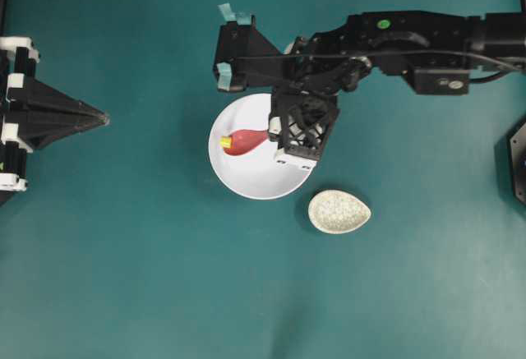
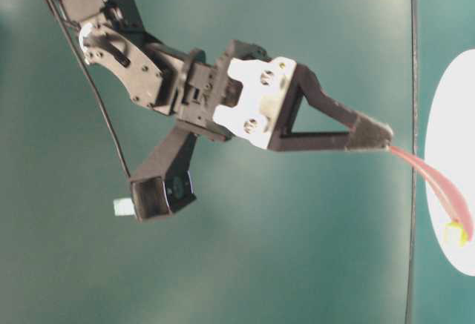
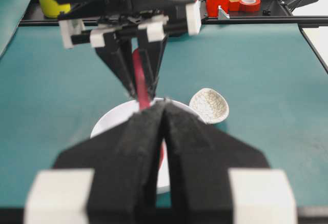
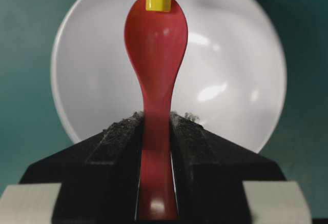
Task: Scoop the yellow hexagonal prism block from the bowl with a spoon using the right arm.
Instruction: 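Lift the spoon with the yellow block up out of the bowl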
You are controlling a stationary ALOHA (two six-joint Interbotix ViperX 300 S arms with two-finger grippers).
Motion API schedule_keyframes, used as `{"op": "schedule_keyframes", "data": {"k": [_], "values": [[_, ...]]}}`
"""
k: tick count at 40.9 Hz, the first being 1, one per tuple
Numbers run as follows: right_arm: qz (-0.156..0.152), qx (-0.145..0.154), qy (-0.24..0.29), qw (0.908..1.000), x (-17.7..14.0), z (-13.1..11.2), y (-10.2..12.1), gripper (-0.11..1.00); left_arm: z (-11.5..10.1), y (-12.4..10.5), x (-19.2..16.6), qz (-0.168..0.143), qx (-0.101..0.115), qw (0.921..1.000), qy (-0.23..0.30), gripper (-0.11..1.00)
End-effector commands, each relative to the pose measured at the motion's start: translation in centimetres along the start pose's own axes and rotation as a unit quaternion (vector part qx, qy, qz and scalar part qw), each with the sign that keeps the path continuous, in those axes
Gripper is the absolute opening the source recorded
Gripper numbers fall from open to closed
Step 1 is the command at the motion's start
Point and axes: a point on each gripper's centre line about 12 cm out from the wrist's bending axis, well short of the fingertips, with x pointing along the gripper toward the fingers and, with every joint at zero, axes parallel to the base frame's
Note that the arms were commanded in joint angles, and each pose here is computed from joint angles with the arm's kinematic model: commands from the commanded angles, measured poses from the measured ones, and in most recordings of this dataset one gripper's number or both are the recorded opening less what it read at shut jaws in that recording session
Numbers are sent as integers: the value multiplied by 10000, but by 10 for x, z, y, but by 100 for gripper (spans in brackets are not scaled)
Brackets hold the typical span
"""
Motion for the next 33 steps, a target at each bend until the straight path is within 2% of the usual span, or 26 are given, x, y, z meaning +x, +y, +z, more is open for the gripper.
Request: {"op": "schedule_keyframes", "data": {"k": [1, 6, 14, 24, 33], "values": [[-4, -66, -372, 9993, -21, 4, 6, 23, 8, 1, 2, 10, 15, 9999, -107, -1], [-29, -82, -659, 9978, -30, 2, 7, 23, 8, 1, 2, 8, 23, 9999, -107, -1], [-122, -194, -1457, 9891, -54, 1, 10, 23, 8, 1, 2, 10, 15, 9999, -107, -1], [-245, -465, -2478, 9674, -88, 0, 19, 23, 8, 1, 2, 9, 15, 9999, -99, -1], [-259, -587, -2994, 9520, -115, -8, 25, 23, 7, 1, 2, 9, 15, 10000, -92, -1]]}}
